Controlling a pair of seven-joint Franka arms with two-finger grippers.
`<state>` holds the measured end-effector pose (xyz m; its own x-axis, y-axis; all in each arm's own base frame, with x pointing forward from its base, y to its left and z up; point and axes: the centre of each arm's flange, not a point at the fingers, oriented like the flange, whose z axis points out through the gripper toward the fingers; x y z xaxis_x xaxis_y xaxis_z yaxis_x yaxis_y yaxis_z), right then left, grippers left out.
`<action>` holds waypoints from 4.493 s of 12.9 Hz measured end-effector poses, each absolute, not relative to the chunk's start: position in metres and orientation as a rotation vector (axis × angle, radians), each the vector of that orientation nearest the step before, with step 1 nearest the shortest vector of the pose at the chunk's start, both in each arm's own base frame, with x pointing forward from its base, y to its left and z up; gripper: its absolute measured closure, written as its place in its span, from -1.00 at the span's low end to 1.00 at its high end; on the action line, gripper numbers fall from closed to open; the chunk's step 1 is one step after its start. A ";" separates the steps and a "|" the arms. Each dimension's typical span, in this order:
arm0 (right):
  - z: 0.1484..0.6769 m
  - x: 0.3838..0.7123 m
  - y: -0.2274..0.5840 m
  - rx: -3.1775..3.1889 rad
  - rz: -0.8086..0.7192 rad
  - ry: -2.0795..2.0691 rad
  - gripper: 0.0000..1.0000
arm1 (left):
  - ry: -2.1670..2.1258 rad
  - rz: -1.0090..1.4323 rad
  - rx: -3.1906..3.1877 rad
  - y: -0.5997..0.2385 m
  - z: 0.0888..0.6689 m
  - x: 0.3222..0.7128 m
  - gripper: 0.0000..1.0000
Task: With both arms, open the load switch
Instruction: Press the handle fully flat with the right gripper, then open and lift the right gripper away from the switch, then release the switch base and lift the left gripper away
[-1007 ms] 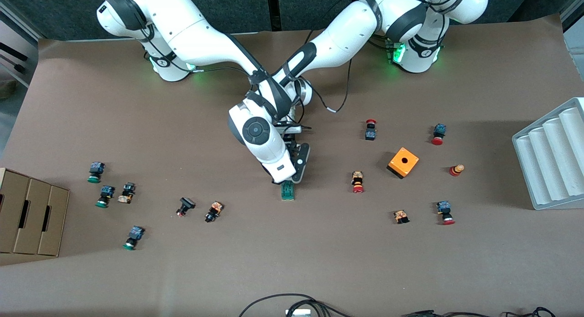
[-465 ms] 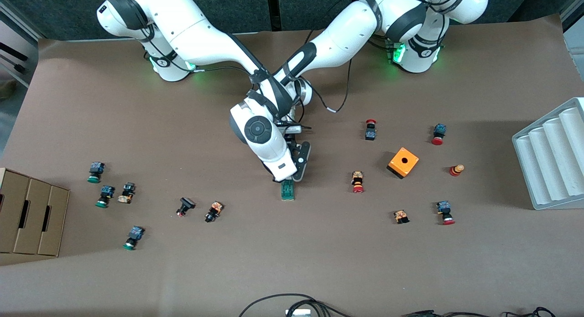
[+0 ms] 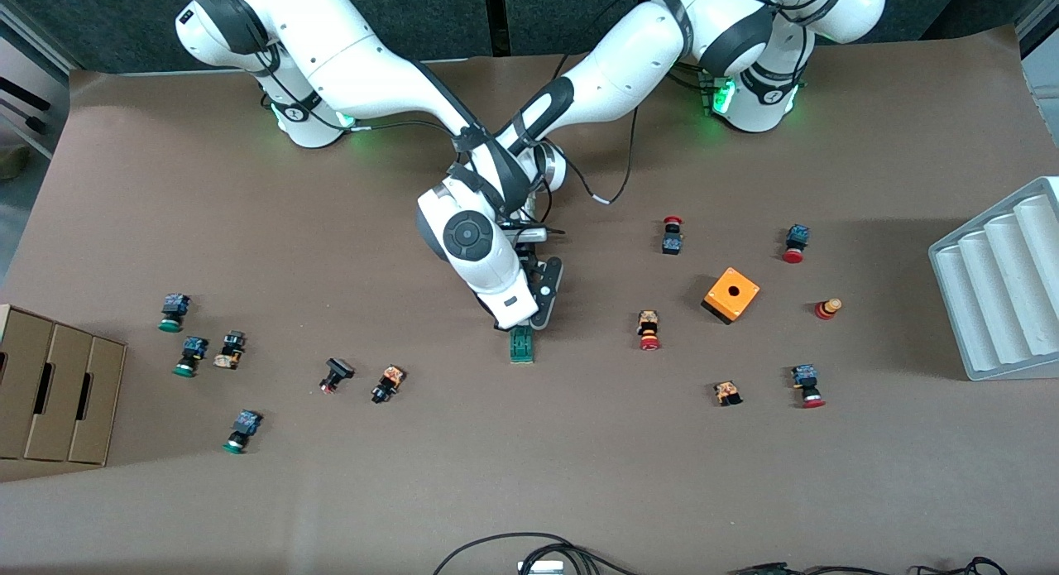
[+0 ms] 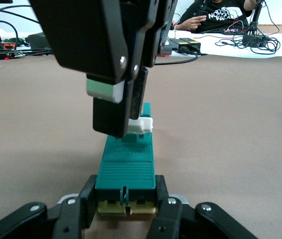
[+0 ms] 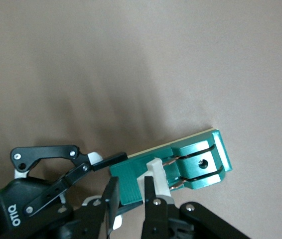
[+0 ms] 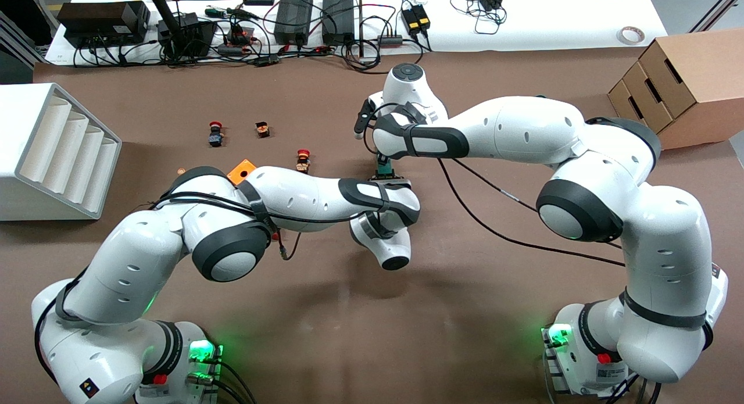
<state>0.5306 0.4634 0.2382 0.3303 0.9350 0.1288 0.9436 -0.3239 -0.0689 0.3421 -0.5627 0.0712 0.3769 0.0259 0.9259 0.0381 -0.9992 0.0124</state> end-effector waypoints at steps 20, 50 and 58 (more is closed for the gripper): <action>0.248 0.533 0.465 -2.452 -0.133 -1.740 0.06 | -0.060 -1.747 -2.597 -0.563 0.071 0.342 0.01; 0.490 0.604 0.282 -2.887 -0.142 -0.373 -1.00 | 0.327 -1.263 -2.473 -0.586 0.155 0.334 -1.00; 0.474 0.642 0.099 -3.025 0.001 -0.033 -1.00 | 0.787 -0.815 -2.358 -0.584 0.240 0.350 -1.00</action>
